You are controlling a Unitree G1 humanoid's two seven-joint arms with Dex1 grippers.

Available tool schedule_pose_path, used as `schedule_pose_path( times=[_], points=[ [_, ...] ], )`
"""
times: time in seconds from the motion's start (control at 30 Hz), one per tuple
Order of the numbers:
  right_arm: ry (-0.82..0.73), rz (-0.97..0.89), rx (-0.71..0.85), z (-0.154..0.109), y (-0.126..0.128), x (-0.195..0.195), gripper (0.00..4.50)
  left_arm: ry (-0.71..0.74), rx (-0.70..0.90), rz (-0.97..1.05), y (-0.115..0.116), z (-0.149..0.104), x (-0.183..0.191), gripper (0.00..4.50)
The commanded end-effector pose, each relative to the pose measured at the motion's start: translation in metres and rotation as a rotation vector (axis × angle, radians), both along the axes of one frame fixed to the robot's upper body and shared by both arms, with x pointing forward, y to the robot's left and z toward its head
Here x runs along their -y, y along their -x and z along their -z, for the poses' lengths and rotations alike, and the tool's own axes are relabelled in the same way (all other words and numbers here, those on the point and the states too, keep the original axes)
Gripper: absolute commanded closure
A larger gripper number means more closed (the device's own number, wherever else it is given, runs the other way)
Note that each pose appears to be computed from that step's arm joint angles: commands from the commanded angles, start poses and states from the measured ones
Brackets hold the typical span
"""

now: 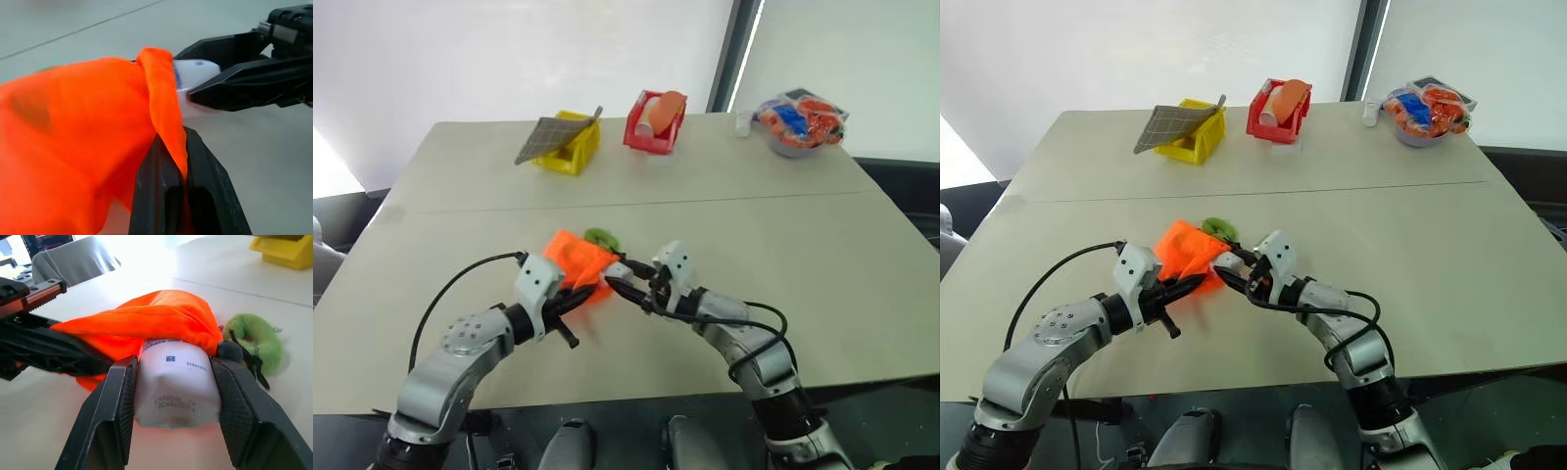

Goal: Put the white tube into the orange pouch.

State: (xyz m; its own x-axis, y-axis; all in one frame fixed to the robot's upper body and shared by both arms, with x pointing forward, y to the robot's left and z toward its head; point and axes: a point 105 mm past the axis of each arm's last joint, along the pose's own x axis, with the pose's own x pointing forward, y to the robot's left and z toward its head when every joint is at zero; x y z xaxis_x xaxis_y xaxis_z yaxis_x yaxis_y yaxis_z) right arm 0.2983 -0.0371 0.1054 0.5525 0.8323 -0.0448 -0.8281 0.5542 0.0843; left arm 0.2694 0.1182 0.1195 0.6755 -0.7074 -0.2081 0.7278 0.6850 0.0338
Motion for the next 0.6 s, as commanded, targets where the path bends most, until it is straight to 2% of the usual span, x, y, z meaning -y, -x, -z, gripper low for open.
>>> schedule_pose_path(
  times=[0.03, 0.4, 0.53, 0.6],
  points=[
    [-0.026, -0.033, 0.072, -0.021, 0.004, -0.001, 2.37, 0.019, 0.037, 0.03, 0.002, -0.012, 0.002, 4.5],
    [0.1, -0.183, 0.1, -0.023, -0.002, -0.06, 2.37, 0.044, 0.052, 0.117, 0.007, -0.022, 0.023, 4.5],
    [0.128, -0.216, 0.111, -0.022, -0.003, -0.069, 2.37, 0.044, 0.05, 0.12, 0.007, -0.022, 0.024, 4.5],
    [0.202, -0.222, 0.14, -0.017, -0.006, -0.075, 2.37, 0.039, 0.049, 0.123, 0.009, -0.021, 0.025, 4.5]
  ],
)
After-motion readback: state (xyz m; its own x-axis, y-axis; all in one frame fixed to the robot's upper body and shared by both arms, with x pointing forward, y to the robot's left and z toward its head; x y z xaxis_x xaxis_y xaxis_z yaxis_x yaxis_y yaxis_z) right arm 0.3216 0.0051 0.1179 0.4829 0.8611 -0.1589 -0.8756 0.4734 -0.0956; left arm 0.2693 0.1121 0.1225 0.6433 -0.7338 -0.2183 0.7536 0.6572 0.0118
